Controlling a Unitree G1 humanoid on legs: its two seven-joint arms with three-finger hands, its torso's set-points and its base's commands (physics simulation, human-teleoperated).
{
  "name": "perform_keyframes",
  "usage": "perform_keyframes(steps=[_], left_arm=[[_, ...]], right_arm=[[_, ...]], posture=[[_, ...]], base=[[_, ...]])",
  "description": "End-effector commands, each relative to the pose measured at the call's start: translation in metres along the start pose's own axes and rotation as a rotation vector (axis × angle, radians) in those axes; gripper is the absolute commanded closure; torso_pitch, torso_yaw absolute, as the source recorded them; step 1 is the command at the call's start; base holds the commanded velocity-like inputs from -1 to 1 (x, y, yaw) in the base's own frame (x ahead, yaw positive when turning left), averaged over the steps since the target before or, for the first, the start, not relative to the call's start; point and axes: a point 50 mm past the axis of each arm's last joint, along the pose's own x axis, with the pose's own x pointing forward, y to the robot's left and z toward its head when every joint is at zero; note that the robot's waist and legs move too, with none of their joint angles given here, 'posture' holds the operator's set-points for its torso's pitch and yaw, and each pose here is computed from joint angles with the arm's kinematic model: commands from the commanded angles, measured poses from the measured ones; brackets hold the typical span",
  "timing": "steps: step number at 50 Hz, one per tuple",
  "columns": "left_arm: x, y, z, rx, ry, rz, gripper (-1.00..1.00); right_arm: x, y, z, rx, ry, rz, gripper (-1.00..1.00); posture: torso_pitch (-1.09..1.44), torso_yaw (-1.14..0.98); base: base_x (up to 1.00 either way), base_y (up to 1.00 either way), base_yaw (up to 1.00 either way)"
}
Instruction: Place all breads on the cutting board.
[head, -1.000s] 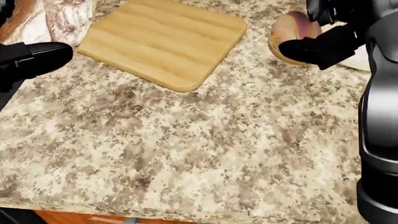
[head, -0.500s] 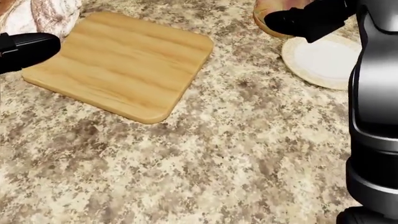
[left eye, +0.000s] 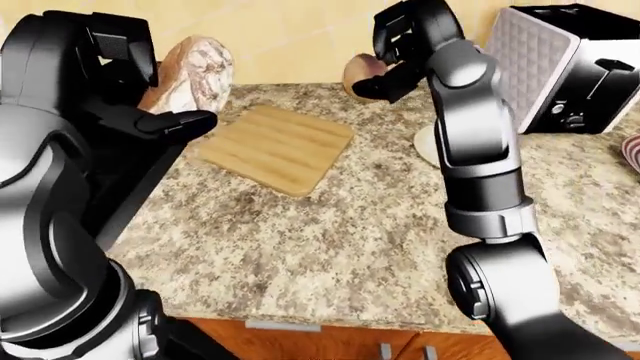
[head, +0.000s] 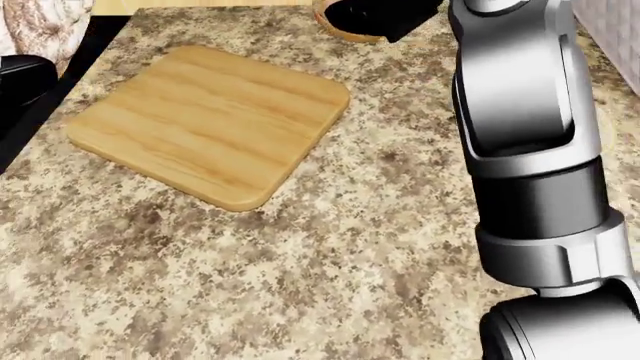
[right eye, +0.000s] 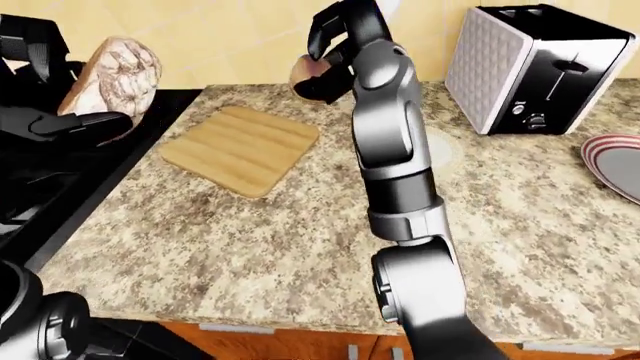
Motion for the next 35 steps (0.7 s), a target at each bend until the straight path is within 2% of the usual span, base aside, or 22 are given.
perform_keyframes(steps=[1,17,30,35], left_arm=[[-0.001,0.002,0.008,0.005,-0.041,0.016,1.0],[-0.001,0.004,0.008,0.007,-0.043,0.018,1.0],[-0.002,0.005,0.01,0.006,-0.044,0.021,1.0],[-0.001,0.007,0.009,0.006,-0.044,0.023,1.0]], right_arm=[[-0.002,-0.005,0.019,-0.004,-0.083,-0.025,1.0],[0.006,0.014,0.022,-0.007,-0.093,0.022,1.0],[0.015,0.042,0.023,-0.018,-0.096,0.09,1.0],[0.016,0.058,0.018,-0.042,-0.082,0.144,1.0]], posture=[[0.0,0.0],[0.0,0.0],[0.0,0.0],[0.0,0.0]], base=[[0.0,0.0,0.0],[0.0,0.0,0.0],[0.0,0.0,0.0],[0.0,0.0,0.0]])
